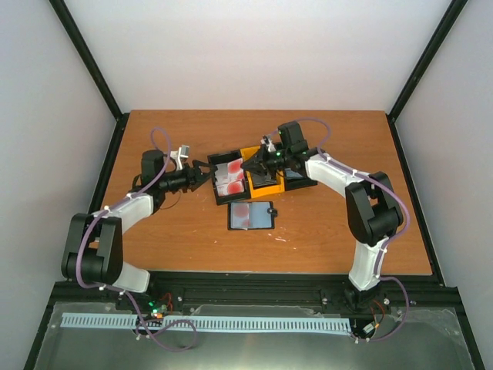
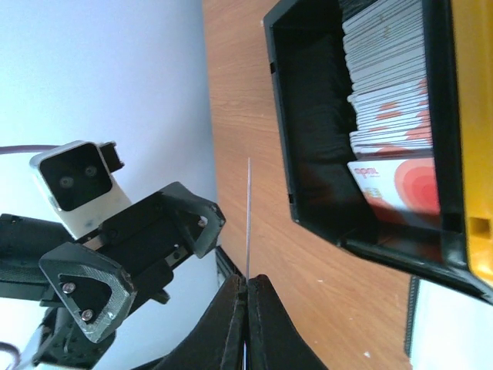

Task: Put the credit cards into the card holder
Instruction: Pick up the credit card from the storage box.

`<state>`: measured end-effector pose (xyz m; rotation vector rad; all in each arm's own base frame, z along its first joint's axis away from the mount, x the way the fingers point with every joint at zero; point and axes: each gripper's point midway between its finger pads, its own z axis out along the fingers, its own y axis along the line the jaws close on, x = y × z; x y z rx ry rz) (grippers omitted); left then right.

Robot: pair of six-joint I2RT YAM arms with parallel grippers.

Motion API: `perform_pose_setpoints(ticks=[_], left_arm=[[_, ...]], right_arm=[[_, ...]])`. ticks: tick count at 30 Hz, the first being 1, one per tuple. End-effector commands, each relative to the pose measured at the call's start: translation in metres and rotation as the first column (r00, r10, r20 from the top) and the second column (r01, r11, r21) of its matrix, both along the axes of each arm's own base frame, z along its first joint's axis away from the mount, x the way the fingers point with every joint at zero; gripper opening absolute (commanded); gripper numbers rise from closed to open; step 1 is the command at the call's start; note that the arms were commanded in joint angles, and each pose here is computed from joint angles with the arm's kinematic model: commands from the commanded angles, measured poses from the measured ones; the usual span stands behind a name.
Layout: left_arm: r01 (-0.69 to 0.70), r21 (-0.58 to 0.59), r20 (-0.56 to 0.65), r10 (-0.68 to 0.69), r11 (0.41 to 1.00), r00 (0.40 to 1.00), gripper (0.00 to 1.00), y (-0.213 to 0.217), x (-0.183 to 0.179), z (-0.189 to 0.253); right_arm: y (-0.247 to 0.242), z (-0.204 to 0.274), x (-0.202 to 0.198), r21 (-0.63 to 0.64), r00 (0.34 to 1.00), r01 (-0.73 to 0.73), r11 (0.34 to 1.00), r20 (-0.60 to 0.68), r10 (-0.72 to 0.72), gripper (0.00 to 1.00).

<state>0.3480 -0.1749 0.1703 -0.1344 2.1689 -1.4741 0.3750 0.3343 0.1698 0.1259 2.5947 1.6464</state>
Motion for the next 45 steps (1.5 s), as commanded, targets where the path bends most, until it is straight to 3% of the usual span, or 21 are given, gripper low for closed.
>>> perform_pose_setpoints(ticks=[1,7,16,21,23,38,42,45], left_arm=[[0.088,-0.087,0.061,-0.083,0.992,0.995,0.72,-0.016,0.004,0.033],[0.117,-0.141,-0.003,-0.119,0.983,0.993,0.73,-0.023,0.005,0.032],[0.184,-0.217,0.062,-0.175,0.958,0.983,0.73,-0.031,-0.002,0.067],[0.191,-0.228,0.036,-0.188,0.955,0.982,0.71,-0.031,-0.004,0.062],[0.192,-0.232,0.032,-0.19,0.954,0.981,0.66,-0.032,-0.004,0.062],[0.212,-0.248,0.067,-0.202,0.945,0.977,0.06,-0.032,-0.01,0.082],[0.214,-0.241,0.08,-0.201,0.946,0.976,0.01,-0.031,-0.013,0.081],[0.223,-0.234,0.098,-0.205,0.946,0.974,0.01,-0.031,-0.017,0.082]], right_arm=[[0.003,0.043,0.0,0.114,0.999,0.026,0.993,0.029,-0.029,0.03],[0.008,0.061,-0.008,0.161,0.998,-0.002,0.987,0.063,-0.009,0.03],[0.02,0.071,-0.019,0.194,0.996,-0.045,0.98,0.085,0.028,0.03],[0.029,0.082,-0.026,0.227,0.992,-0.087,0.97,0.11,0.063,0.03],[0.032,0.086,-0.029,0.231,0.989,-0.106,0.967,0.125,0.078,0.03],[0.038,0.086,-0.039,0.235,0.981,-0.158,0.959,0.151,0.125,0.03],[0.035,0.087,-0.041,0.23,0.971,-0.165,0.959,0.207,0.118,0.29],[0.033,0.091,-0.045,0.219,0.953,-0.18,0.959,0.279,0.115,0.32]])
